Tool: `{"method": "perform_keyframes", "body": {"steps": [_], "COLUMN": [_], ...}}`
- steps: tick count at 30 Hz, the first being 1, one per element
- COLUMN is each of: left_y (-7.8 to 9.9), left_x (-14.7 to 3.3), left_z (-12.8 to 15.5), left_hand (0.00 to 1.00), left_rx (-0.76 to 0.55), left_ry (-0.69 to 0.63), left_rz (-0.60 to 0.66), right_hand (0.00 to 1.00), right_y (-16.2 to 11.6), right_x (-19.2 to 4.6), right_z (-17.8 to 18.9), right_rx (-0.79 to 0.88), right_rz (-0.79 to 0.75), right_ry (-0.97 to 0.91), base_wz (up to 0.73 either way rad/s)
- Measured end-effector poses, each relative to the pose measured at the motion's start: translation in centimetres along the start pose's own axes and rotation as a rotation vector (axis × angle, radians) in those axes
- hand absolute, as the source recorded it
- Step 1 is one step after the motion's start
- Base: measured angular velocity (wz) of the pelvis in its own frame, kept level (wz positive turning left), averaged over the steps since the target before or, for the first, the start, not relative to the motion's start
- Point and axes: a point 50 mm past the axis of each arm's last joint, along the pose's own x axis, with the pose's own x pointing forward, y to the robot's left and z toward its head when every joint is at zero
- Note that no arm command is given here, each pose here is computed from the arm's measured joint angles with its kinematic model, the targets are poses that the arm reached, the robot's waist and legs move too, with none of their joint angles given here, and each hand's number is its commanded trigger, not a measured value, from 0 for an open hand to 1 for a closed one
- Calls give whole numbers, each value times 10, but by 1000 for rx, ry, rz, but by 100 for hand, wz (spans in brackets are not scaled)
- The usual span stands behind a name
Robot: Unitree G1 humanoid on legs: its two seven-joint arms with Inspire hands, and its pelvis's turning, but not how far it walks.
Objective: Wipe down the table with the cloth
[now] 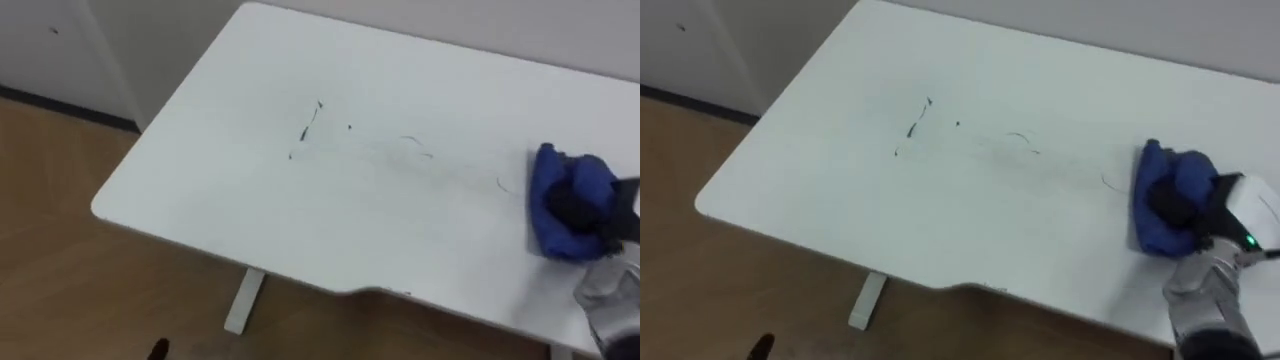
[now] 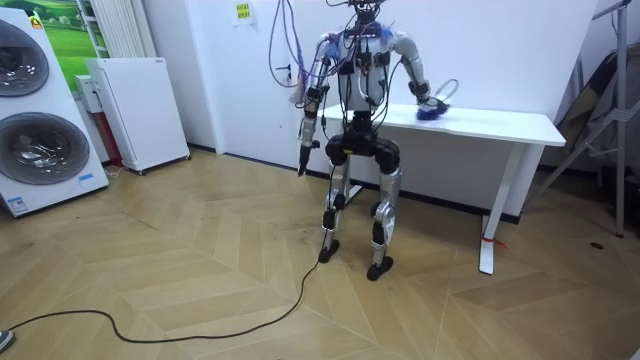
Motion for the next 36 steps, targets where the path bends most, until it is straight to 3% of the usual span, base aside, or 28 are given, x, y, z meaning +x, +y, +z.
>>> {"method": "perform_keyframes", "body": {"steps": [4,8,11,14,19,24,29,31,34,36], "left_y": [-3,1,2,8,24,20,9,6,0,-1], "left_x": [2,-5,-8,-11,-11,-7,-6,-4,0,1], "left_z": [-2,-22,-31,-35,-19,-3,-6,-11,-2,1], "left_hand": [0,0,0,0,0,0,0,0,0,0], "left_rx": [12,14,15,-3,-35,-37,-22,-16,4,4], "left_ry": [22,77,97,92,5,-52,-41,2,6,-3], "left_rz": [-17,-9,-9,12,83,71,30,16,-6,-13], "right_hand": [100,100,100,100,100,100,100,100,100,100], "right_y": [-7,-8,9,14,15,9,4,-1,-8,-10], "right_x": [14,14,2,-16,-54,-61,-31,-6,10,13], "right_z": [71,74,33,-5,-92,-113,-79,-27,38,60], "right_rx": [-5,15,1,94,117,85,29,-20,-45,-44], "right_rz": [5,4,64,27,12,-19,-24,-23,-40,-33], "right_ry": [-236,-267,-162,-77,217,307,249,71,-172,-249], "base_wz": [23,41,23,31,11,-18,-46,-27,-4,13]}}
